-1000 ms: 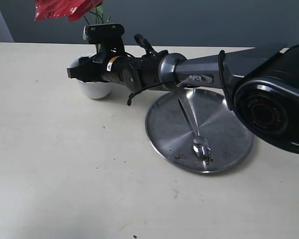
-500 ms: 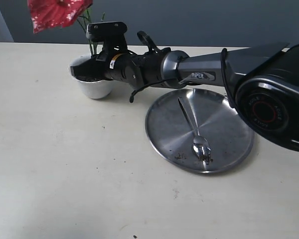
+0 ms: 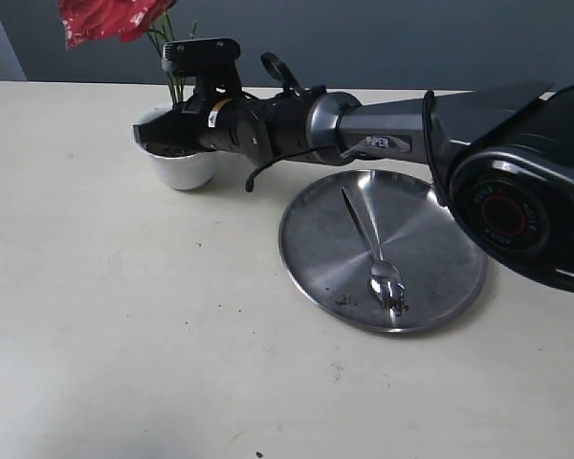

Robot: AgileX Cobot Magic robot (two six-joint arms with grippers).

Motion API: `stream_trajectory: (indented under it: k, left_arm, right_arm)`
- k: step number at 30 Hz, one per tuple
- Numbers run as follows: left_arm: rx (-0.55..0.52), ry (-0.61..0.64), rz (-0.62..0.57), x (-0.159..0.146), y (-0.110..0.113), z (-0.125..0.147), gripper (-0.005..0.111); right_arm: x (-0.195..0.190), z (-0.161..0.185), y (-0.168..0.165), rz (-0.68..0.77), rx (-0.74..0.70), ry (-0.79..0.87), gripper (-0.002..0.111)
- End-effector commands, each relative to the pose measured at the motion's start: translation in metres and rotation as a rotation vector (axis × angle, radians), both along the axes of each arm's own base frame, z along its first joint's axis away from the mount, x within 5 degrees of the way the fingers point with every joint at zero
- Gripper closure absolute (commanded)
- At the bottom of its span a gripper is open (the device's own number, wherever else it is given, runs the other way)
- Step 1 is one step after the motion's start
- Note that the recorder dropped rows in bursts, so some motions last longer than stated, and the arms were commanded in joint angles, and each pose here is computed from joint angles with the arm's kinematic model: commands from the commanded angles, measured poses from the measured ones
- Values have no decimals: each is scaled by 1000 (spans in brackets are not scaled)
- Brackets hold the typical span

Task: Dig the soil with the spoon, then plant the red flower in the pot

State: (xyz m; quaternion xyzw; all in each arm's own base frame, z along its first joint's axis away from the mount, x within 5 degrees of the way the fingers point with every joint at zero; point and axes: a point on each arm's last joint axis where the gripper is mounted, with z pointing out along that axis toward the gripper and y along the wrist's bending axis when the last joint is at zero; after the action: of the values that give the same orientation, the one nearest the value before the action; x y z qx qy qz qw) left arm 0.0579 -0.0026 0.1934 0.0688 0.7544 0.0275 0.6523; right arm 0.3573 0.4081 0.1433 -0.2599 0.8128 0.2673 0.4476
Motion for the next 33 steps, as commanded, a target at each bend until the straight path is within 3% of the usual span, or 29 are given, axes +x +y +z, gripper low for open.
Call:
stream_trajectory:
  k: [1, 33]
  left_arm:
    - [-4, -8, 3, 0, 0, 0, 106]
    - [-4, -10, 3, 0, 0, 0, 106]
  right_arm:
    - [5, -5, 5, 11, -55, 45, 109]
    - [1, -51, 3, 17, -193, 197, 109]
